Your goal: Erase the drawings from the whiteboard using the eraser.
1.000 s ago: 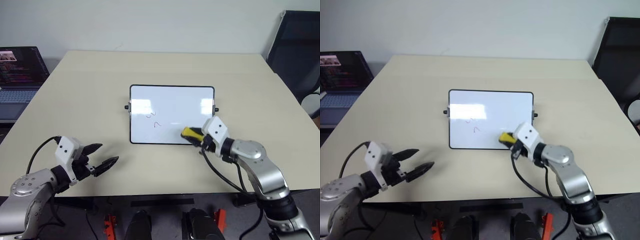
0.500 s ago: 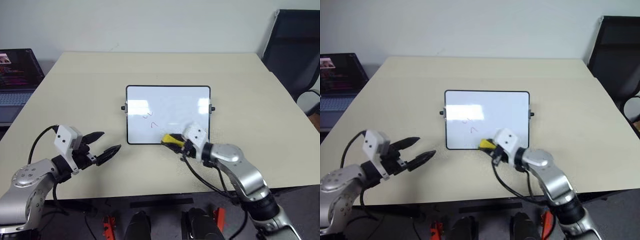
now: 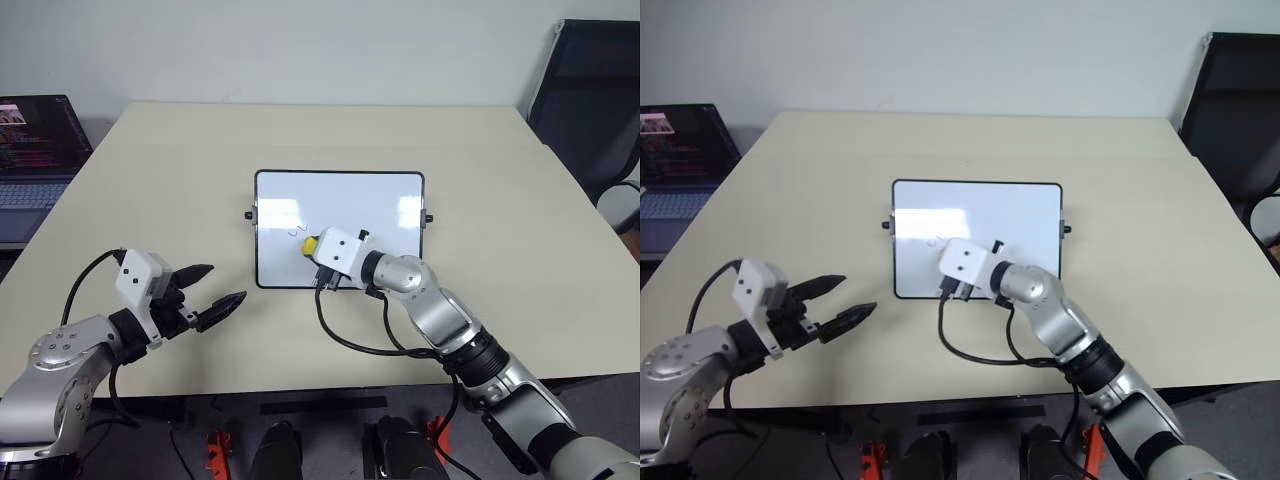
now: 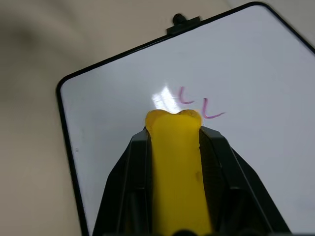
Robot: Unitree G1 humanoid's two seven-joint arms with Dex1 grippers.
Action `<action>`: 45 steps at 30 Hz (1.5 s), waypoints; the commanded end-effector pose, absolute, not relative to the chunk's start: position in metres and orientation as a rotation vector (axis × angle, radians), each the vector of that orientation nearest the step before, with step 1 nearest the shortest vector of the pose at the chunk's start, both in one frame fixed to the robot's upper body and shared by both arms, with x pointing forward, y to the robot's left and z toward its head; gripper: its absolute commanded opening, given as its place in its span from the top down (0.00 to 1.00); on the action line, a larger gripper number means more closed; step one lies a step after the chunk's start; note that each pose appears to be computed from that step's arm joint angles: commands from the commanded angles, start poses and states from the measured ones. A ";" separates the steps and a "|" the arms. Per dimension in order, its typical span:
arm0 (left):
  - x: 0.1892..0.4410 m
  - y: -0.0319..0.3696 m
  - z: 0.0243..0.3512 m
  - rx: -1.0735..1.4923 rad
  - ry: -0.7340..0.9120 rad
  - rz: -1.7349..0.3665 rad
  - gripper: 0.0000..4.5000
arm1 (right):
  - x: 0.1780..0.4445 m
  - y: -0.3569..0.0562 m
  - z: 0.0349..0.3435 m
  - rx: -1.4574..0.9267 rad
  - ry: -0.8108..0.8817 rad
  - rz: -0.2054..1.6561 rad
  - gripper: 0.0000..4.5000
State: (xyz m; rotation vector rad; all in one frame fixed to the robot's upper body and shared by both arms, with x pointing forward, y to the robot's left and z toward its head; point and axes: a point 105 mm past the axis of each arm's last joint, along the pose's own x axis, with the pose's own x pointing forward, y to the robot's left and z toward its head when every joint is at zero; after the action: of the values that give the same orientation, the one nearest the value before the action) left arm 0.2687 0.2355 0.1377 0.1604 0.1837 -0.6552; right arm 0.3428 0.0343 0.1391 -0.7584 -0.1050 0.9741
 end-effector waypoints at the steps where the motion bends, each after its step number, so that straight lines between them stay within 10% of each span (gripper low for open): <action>1: 0.268 0.230 0.149 0.210 0.154 -0.676 0.00 | 0.340 0.041 0.136 -0.811 -0.052 1.040 0.78; 45: 0.269 0.228 0.145 0.206 0.152 -0.691 0.00 | 0.372 -0.030 0.119 -0.902 0.118 0.875 0.78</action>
State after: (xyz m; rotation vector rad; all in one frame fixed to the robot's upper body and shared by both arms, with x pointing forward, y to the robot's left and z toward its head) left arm 0.2700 0.2286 0.1355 0.1772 0.1908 -0.6835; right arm 0.3600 -0.0002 0.1296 -0.9235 0.0061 0.9647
